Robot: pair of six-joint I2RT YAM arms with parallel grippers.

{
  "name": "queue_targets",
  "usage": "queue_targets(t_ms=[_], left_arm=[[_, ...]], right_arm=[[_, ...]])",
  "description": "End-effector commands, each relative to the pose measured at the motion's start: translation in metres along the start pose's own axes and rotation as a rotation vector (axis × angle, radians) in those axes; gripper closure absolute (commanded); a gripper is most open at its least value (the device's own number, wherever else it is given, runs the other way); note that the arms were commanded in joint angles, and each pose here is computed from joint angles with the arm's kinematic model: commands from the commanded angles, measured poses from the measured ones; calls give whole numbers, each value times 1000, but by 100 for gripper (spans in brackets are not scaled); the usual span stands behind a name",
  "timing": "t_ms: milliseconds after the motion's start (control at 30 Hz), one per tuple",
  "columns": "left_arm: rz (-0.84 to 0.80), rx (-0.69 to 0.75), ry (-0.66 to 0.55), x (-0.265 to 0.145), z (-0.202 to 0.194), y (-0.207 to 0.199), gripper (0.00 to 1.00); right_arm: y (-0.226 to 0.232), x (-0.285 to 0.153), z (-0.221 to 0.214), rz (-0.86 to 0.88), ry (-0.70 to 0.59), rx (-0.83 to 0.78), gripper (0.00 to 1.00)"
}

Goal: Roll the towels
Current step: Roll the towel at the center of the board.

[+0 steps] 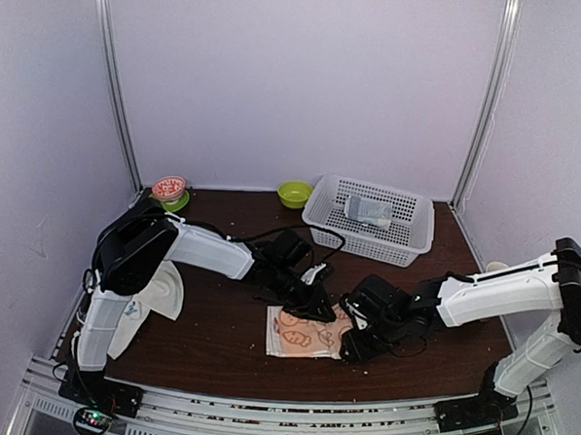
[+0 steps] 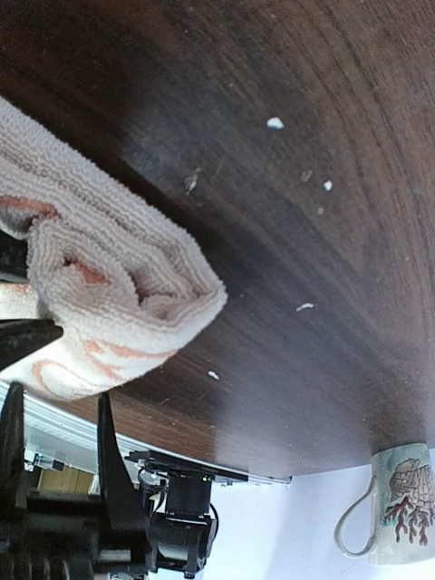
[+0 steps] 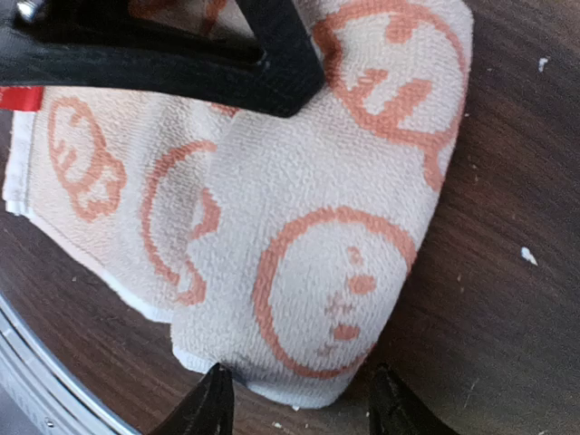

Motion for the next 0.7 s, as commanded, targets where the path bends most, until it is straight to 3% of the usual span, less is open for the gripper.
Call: queue_targets(t_ms=[0,267,667], left_arm=[[94,-39,25,-1,-11,19,84],[128,-43,21,-1,-15,26,84],[138,-43,24,-2,-17,27,84]], right_arm=[[-3,-31,7,49,-136,61,44],[-33,-37,15,211,-364,371,38],[-57,5,14,375,-325,578,45]])
Point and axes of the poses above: each gripper's point midway between its finger pads, its own x axis out along the fingers, its own y axis along the line the jaws close on, z = x × y, the point moved 10 cm from there along -x, back along the fingers, and after that the axes turned 4 degrees about -x, right-handed, at the moved point
